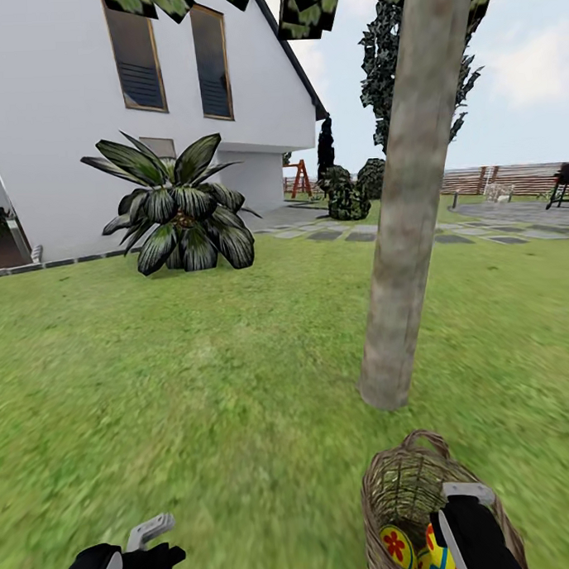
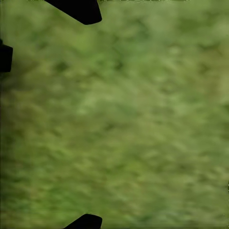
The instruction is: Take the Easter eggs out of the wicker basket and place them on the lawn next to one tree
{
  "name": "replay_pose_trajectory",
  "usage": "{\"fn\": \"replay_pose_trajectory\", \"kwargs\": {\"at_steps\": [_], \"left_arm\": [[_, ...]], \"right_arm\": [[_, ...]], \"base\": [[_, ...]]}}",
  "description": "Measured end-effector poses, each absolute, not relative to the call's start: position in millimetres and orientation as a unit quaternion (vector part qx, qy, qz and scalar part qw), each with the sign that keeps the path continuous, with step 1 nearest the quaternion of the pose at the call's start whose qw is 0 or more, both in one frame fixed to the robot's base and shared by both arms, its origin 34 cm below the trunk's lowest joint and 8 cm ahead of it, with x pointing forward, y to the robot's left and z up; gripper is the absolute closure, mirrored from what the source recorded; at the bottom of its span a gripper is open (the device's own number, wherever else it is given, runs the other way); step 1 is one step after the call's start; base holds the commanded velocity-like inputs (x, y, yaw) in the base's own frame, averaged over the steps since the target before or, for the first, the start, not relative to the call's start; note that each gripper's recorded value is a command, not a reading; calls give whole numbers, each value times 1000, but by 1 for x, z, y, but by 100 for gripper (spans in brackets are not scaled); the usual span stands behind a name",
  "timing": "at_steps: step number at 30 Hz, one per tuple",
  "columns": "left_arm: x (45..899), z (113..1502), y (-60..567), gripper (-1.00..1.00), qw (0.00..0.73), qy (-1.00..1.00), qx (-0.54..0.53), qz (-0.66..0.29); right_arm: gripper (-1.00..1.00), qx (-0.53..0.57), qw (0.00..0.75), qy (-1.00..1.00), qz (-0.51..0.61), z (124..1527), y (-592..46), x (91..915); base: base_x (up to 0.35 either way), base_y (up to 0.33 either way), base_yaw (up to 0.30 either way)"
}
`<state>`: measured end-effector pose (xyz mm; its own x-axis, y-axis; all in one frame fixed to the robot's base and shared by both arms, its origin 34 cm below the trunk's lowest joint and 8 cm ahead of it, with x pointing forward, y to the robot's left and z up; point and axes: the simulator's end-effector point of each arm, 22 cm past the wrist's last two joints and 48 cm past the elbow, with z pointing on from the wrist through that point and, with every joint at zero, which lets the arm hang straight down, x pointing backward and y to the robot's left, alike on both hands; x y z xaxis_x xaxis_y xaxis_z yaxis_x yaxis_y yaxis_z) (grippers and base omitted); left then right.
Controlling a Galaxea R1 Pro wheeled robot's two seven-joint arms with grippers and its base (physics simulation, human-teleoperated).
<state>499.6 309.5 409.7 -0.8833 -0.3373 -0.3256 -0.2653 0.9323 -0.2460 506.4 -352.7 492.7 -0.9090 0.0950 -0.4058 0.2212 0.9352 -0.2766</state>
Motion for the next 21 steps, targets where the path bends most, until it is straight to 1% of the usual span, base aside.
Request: {"fn": "replay_pose_trajectory", "kwargs": {"at_steps": [21], "left_arm": [[509,454,308,-100,185,965,-156,-99]], "right_arm": [[100,81,191,965,-159,532,-352,512]], "base": [[0,0,0]]}}
